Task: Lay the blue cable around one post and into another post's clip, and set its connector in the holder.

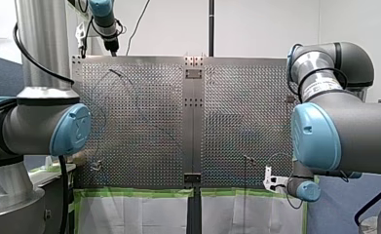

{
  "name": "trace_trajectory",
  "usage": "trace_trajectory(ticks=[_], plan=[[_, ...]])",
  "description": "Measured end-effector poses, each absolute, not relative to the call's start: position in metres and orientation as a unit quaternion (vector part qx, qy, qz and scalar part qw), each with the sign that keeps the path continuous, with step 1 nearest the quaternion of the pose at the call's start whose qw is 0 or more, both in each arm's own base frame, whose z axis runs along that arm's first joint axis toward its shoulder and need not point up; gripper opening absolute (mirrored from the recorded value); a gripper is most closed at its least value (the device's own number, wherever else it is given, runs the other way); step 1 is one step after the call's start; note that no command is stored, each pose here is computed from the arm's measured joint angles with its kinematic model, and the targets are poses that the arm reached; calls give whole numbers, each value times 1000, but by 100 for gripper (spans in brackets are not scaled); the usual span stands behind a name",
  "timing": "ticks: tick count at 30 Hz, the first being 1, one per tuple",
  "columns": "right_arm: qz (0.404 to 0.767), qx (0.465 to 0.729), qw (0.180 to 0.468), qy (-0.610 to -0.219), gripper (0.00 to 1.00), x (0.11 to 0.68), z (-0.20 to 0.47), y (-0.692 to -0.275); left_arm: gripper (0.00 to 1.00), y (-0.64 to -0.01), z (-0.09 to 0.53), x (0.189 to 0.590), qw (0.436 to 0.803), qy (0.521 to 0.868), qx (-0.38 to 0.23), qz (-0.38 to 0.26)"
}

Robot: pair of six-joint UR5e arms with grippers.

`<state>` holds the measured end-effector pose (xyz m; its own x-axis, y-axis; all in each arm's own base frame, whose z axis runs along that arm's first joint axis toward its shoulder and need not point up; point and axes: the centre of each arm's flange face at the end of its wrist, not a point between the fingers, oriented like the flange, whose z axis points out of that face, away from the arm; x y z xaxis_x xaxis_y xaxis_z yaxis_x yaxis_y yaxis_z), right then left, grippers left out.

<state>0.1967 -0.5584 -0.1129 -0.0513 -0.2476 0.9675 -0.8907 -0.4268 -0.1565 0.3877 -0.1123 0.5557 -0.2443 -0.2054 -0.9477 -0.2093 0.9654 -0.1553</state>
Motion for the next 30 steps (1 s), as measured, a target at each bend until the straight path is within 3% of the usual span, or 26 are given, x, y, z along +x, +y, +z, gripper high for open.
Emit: trace_trajectory(ticks=[19, 30], plan=[[558, 632, 283, -456, 0, 196, -114, -556, 100, -111, 592, 404, 608, 777, -166, -2], [557, 634, 283, -456, 0, 197, -114, -555, 100, -111, 563, 414, 612, 772, -171, -1]])
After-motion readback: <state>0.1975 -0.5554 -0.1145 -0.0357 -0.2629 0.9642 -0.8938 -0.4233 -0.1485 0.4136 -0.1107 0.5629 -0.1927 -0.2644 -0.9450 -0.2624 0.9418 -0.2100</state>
